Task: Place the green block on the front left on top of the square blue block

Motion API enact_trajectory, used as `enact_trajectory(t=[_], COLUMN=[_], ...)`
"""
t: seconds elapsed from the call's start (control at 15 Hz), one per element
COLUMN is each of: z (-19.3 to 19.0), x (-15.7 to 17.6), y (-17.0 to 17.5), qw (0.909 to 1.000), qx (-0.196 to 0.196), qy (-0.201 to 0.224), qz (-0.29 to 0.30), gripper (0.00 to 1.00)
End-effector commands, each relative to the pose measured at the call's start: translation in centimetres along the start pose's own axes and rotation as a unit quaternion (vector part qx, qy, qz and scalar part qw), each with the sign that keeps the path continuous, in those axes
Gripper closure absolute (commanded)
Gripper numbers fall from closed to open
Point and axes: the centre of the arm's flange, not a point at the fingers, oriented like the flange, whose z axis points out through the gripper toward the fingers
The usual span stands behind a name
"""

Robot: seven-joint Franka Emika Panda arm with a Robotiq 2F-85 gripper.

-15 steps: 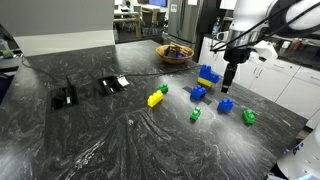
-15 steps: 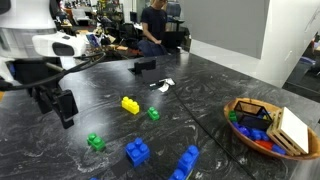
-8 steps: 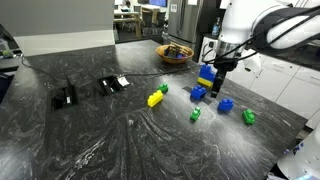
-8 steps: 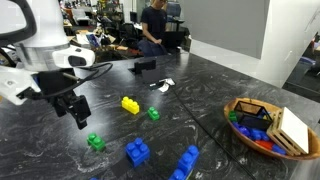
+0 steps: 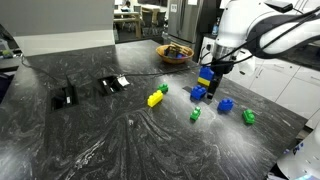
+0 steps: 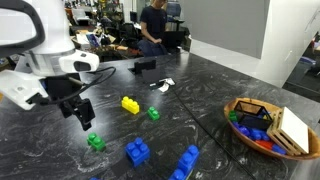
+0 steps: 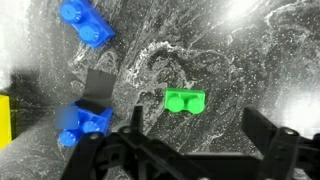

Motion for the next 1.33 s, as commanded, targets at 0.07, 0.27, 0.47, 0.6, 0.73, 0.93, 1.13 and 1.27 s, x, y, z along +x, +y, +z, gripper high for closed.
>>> enact_trajectory(t=[0.07, 0.27, 0.47, 0.6, 0.73, 0.93, 1.13, 1.27], z=[4.5, 6.7, 8.0, 8.7, 9.2, 10.3, 11.0, 11.3], x=[2.0, 2.5, 1.9, 2.0, 2.1, 2.6, 3.0, 3.0], y=[-0.4, -0.8, -1.4, -1.6, -1.7, -1.4, -1.0, -1.1], qw=[0.9987, 0.9962, 0.9936, 0.9923, 0.9910, 0.9901, 0.9931, 0.9956], qx=[0.017, 0.019, 0.007, 0.007, 0.002, -0.013, -0.009, -0.007], qy=[0.015, 0.017, 0.013, 0.009, 0.008, 0.009, 0.004, 0.003], qz=[0.047, 0.083, 0.112, 0.124, 0.134, 0.139, 0.117, 0.093], gripper=[0.00, 0.00, 0.00, 0.00, 0.00, 0.00, 0.00, 0.00])
